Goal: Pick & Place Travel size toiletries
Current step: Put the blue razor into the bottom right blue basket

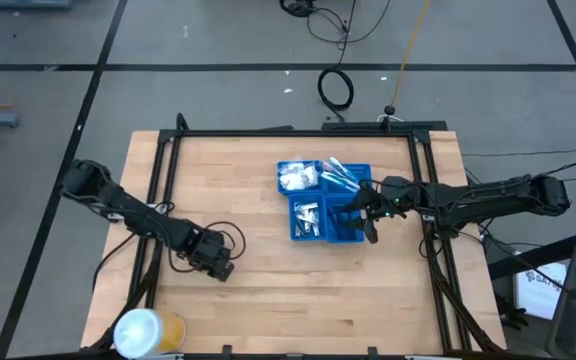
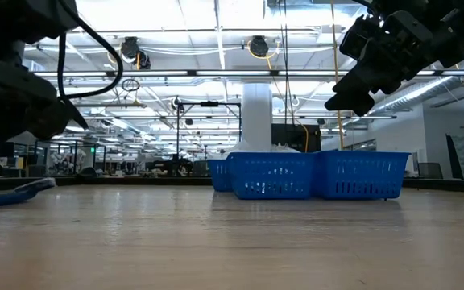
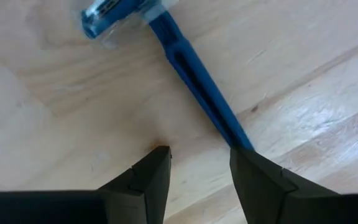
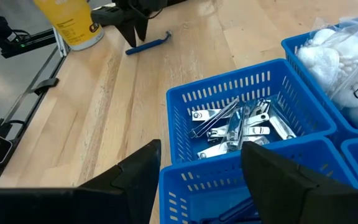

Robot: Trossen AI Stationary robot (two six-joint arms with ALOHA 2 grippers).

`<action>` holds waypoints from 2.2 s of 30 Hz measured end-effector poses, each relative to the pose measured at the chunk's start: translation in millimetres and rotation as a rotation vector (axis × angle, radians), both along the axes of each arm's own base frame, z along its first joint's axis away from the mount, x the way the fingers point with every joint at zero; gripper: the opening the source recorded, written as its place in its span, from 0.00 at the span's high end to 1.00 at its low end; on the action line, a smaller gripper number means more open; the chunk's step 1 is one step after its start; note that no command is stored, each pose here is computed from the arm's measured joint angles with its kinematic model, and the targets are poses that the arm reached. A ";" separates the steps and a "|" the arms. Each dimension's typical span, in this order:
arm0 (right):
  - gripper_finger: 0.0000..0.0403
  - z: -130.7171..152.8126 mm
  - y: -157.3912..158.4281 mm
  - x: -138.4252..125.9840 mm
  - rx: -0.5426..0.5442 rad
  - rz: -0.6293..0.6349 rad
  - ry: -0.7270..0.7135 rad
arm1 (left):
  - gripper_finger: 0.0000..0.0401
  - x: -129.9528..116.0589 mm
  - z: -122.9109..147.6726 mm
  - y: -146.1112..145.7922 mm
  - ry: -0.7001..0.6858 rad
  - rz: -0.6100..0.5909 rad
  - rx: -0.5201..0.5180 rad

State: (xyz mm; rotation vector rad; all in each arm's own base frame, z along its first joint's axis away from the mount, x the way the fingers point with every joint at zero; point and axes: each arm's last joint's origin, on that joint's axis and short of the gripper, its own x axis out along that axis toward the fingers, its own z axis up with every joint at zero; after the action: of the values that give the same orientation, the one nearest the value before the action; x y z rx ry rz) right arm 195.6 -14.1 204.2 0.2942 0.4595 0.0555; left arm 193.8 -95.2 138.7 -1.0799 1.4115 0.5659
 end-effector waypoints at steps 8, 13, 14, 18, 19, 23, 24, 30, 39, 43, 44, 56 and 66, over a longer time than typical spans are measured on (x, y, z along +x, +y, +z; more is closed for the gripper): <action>0.48 0.0 0.0 0.0 0.000 0.000 0.000 | 0.60 0.4 2.8 0.1 0.001 0.086 -0.014; 0.48 0.0 0.0 0.0 0.000 0.000 0.000 | 0.60 1.4 3.4 -0.4 0.015 0.168 -0.034; 0.48 0.0 0.0 0.0 0.000 0.000 0.000 | 0.60 1.4 3.3 -0.3 0.018 0.179 -0.034; 0.48 0.0 0.0 0.0 0.000 -0.001 0.000 | 0.60 3.1 3.5 1.8 0.014 0.209 -0.035; 0.48 0.0 0.0 0.0 0.000 -0.001 0.000 | 0.60 4.0 3.6 2.7 0.010 0.214 -0.037; 0.48 0.0 0.0 0.0 0.013 -0.006 0.001 | 0.60 6.6 4.5 5.3 -0.004 0.232 -0.039; 0.48 0.0 0.0 0.0 0.013 -0.007 0.001 | 0.60 6.8 4.4 5.8 -0.009 0.236 -0.031; 0.48 0.0 0.0 0.0 0.013 -0.007 0.002 | 0.60 8.6 -8.3 4.5 0.064 0.236 0.004; 0.48 0.0 0.0 0.0 0.013 -0.007 0.002 | 0.62 9.8 -20.5 2.0 0.154 0.163 -0.018; 0.48 0.0 0.0 0.0 0.013 -0.007 0.002 | 0.75 6.7 -20.4 3.3 0.180 0.154 -0.005; 0.48 0.0 0.0 0.0 0.014 -0.007 0.002 | 0.80 5.9 -20.5 3.6 0.188 0.153 -0.001; 0.48 0.0 0.0 0.0 0.013 -0.007 0.002 | 0.95 10.9 -17.4 6.8 0.044 -0.066 0.113; 0.48 0.4 -0.2 0.2 0.012 -0.010 -0.003 | 0.99 27.3 39.8 11.7 -0.199 -0.122 0.423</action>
State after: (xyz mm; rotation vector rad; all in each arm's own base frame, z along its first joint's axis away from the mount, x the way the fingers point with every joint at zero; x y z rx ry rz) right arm 195.8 -14.3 204.6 0.3079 0.4552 0.0487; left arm 221.0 -83.6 178.6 -0.6862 1.1106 0.6165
